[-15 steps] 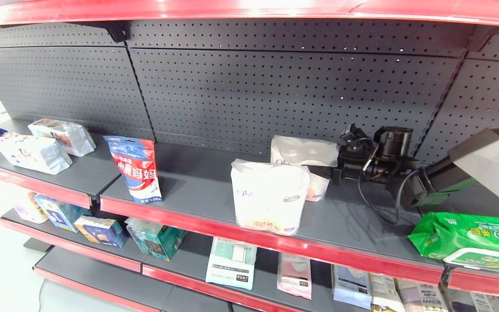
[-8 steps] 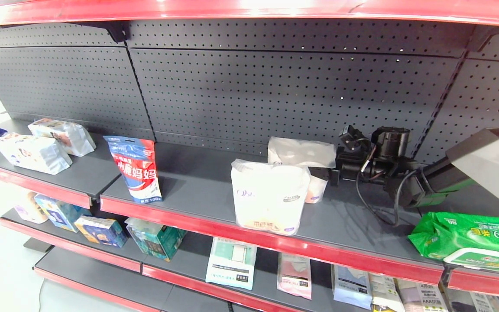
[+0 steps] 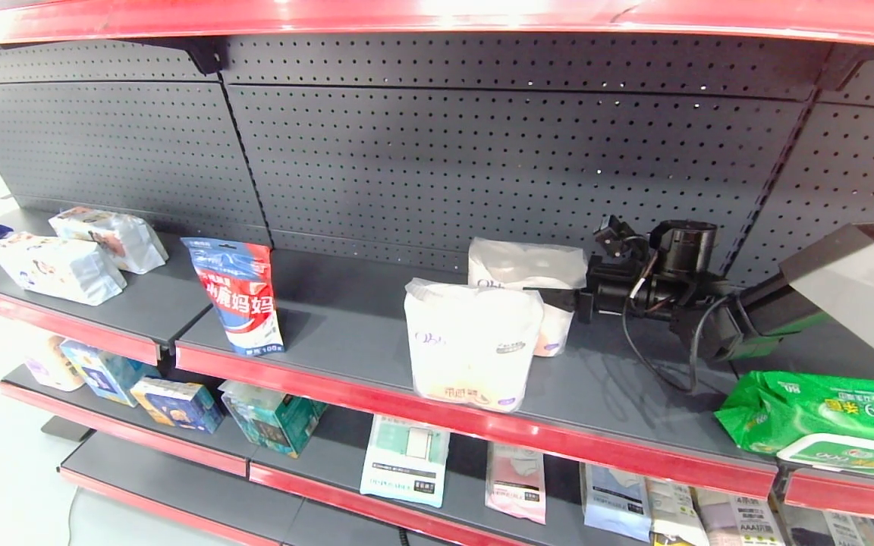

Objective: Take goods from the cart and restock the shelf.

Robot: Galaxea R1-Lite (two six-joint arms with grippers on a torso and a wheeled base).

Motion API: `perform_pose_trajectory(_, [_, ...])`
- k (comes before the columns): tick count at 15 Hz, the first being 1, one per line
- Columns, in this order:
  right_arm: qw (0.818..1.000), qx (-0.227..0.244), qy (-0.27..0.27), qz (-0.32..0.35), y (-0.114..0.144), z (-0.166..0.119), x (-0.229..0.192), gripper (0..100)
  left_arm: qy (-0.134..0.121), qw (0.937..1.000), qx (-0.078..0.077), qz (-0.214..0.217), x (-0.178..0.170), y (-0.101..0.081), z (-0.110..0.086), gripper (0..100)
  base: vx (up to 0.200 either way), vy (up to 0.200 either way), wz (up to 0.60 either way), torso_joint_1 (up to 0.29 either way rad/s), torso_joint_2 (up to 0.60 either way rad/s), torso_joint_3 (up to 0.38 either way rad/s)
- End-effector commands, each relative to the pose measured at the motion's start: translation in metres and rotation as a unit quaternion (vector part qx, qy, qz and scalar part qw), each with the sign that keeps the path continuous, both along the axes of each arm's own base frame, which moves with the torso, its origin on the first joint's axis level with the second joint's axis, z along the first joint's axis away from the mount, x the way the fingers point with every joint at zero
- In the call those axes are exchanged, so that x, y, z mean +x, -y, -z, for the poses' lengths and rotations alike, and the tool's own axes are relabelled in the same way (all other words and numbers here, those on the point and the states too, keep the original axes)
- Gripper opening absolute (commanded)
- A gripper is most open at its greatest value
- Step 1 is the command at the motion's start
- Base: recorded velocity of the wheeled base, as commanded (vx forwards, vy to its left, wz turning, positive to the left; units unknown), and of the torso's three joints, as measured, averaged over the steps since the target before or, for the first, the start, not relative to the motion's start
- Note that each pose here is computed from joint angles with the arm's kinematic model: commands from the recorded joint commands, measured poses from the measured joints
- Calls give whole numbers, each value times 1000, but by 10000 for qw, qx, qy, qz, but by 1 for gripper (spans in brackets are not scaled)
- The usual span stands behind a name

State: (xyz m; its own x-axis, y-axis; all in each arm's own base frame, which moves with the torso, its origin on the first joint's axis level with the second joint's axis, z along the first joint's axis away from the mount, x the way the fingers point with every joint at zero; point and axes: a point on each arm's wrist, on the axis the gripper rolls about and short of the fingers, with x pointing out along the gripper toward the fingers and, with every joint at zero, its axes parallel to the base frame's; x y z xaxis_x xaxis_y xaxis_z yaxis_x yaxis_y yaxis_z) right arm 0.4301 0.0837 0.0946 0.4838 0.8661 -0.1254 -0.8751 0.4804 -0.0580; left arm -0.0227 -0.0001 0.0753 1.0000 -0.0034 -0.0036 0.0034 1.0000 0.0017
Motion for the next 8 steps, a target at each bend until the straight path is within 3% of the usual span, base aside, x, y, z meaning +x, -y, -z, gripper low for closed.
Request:
perform_pose_trajectory(1, [10000,-13,-16,1,-1,2,0,0,3,10000,-1,-2,0,0,0,100,0,0,0,0,0,0])
perform_pose_trajectory(4, [10000,-28,-11,-2,-1,2,-1,0,3,10000,-1,-2,0,0,0,100,0,0,0,0,0,0])
perform_pose_trajectory(5, [10000,-36,-43,-11,-1,4,-2,100,3,10000,-1,6,0,0,0,100,0,0,0,0,0,0])
perform_pose_trajectory(8, [10000,-23,27,13,0,-3,-4,100,3,10000,-1,6,0,0,0,100,0,0,0,0,0,0])
